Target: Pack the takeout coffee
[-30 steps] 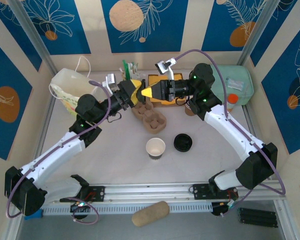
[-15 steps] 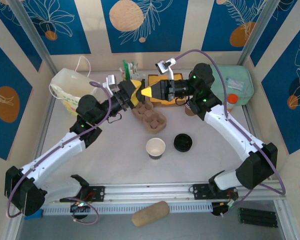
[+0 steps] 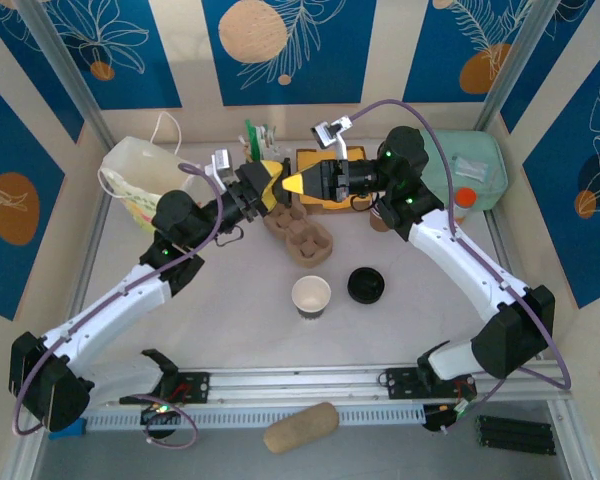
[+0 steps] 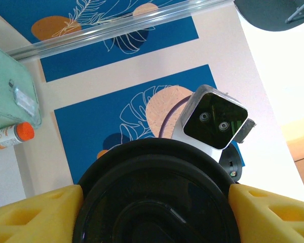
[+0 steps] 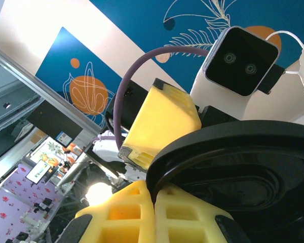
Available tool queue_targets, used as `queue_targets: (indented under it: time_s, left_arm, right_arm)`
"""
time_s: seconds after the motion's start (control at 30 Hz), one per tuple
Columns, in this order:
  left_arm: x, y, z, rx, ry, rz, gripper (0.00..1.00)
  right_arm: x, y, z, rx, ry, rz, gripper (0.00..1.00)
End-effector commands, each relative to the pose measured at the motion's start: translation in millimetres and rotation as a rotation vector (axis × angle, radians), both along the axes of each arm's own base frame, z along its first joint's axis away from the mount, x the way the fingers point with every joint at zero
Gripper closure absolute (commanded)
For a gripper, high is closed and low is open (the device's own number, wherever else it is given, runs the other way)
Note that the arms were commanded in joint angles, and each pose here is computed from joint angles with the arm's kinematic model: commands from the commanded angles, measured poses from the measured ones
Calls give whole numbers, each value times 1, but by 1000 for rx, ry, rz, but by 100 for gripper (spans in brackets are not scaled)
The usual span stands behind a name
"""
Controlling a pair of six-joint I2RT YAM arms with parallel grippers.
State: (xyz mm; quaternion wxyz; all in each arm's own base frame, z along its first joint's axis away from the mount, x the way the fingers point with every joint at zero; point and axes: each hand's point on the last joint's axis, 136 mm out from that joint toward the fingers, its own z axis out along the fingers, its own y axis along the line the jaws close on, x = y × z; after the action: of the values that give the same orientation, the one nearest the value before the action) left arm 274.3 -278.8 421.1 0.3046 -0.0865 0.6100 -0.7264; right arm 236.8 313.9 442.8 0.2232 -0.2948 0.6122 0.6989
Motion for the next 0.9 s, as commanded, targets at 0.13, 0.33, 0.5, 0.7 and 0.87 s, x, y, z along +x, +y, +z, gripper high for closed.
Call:
queue_targets:
  time_s: [0.13, 0.33, 0.5, 0.7, 0.87]
  left_arm:
    - [-5, -2, 2, -1, -36, -6, 30]
    - [-7, 2, -2, 69, -61, 24, 31]
    - [-12, 6, -15, 211, -94, 48, 31]
    - [-23, 15, -39, 491, -149, 68, 31]
    - [-36, 11, -66, 692, -181, 41, 31]
  right_arm:
    - [10, -6, -6, -1, 9, -62, 77]
    - [10, -25, -10, -26, 27, -127, 49]
    - [6, -49, -25, -80, 75, -221, 44]
    - [4, -76, -72, -245, 153, -384, 39]
    - [-3, -91, -106, -370, 187, -458, 39]
